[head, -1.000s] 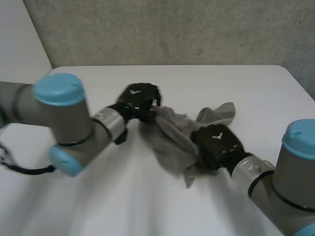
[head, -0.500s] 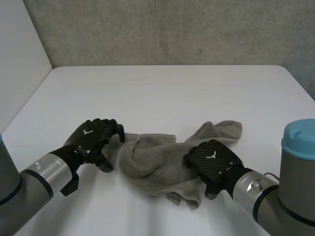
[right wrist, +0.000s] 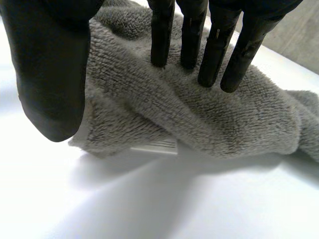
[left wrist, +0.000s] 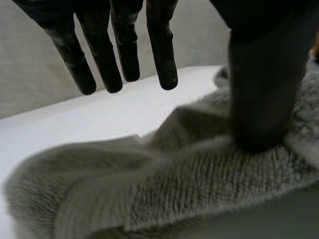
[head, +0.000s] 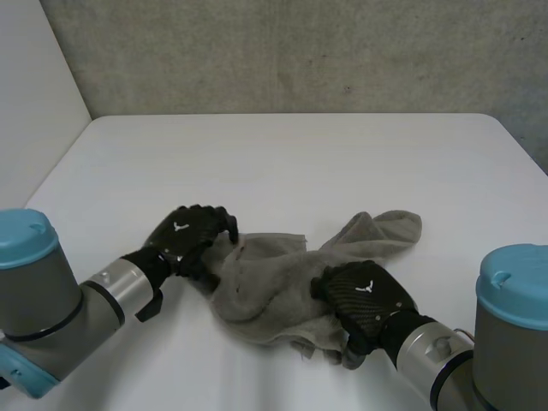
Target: Fold the towel.
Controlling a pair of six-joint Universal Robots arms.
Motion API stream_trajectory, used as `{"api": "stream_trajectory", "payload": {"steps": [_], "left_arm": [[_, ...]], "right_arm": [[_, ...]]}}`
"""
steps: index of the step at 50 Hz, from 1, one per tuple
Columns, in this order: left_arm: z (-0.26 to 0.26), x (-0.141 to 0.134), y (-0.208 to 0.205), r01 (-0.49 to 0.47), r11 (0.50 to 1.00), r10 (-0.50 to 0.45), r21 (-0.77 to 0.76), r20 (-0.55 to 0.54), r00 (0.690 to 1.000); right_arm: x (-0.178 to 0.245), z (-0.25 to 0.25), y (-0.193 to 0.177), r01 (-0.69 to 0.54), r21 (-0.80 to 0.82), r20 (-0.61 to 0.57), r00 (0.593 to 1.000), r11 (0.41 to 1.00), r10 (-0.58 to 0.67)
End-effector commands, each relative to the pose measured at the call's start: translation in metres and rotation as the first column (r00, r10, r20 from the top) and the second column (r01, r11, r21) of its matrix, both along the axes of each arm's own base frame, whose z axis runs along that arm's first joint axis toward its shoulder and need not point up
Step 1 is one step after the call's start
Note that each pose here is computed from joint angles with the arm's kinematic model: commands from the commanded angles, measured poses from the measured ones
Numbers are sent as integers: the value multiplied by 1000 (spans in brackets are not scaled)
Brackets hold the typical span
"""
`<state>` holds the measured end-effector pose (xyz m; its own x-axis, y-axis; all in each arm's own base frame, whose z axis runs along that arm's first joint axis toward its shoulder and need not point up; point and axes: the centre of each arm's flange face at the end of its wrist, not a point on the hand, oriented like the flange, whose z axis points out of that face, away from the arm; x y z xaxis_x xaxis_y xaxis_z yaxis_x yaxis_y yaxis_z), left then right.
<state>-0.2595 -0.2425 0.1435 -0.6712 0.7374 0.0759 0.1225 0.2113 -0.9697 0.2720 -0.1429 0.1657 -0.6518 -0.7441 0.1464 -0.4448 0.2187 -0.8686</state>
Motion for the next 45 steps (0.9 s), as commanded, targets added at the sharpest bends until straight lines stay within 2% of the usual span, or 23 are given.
{"api": "stream_trajectory", "payload": {"steps": [1,17,22,26,28,29,30,31,32,33,34,35,36,37,38,39,40,41,42,43,45], "left_arm": [[-6,-6,11,149,988,-146,-34,65,987],[-26,-8,4,200,980,-200,24,189,961],[-23,-10,-3,222,975,-220,16,229,948],[-16,-13,-14,231,973,-221,-11,249,943],[-6,-16,-23,229,972,-210,-48,252,945],[6,-18,-35,209,973,-179,-94,252,951],[22,-19,-50,167,973,-123,-161,251,960],[22,-19,-50,167,973,-123,-162,251,960],[41,-20,-67,106,966,-46,-237,245,969],[67,-20,-85,23,947,49,-320,217,975],[67,-20,-85,23,947,50,-321,216,975],[100,-19,-102,-81,911,155,-404,154,976],[137,-16,-115,-197,859,255,-473,61,965],[137,-16,-115,-198,858,256,-474,60,965],[171,-10,-121,-300,802,326,-516,-41,944],[203,-1,-124,-391,743,378,-543,-141,915],[204,-1,-124,-392,742,379,-543,-142,914],[228,6,-122,-454,701,399,-551,-224,889],[228,6,-122,-454,700,400,-551,-225,889],[245,10,-118,-485,681,390,-549,-288,875],[255,12,-112,-500,677,374,-541,-332,866]], "right_arm": [[1,-9,1,-7,24,-18,1000,1000,7],[7,-11,-11,-14,-13,-6,1000,1000,14],[15,2,-24,-15,-58,19,1000,998,16],[24,19,-39,-46,-149,-5,999,988,46],[28,28,-45,-72,-197,-34,997,978,67],[35,39,-55,-98,-264,-61,995,960,84],[35,39,-55,-98,-265,-61,995,959,85],[42,54,-67,-112,-348,-83,993,931,88],[50,77,-80,-112,-448,-71,993,887,90],[50,78,-81,-112,-449,-71,993,887,90],[57,106,-94,-88,-554,-38,996,828,81],[63,139,-106,-39,-656,26,997,754,74],[63,139,-106,-38,-657,27,997,753,74],[67,169,-114,22,-741,98,992,671,76],[68,198,-120,97,-809,175,981,580,80],[68,198,-120,97,-809,176,981,579,81],[68,220,-124,175,-847,249,965,502,85],[68,220,-125,175,-847,250,964,501,85],[64,238,-126,245,-864,314,945,441,91],[60,252,-123,291,-868,360,927,402,107],[57,259,-120,308,-866,381,917,395,120]]}}
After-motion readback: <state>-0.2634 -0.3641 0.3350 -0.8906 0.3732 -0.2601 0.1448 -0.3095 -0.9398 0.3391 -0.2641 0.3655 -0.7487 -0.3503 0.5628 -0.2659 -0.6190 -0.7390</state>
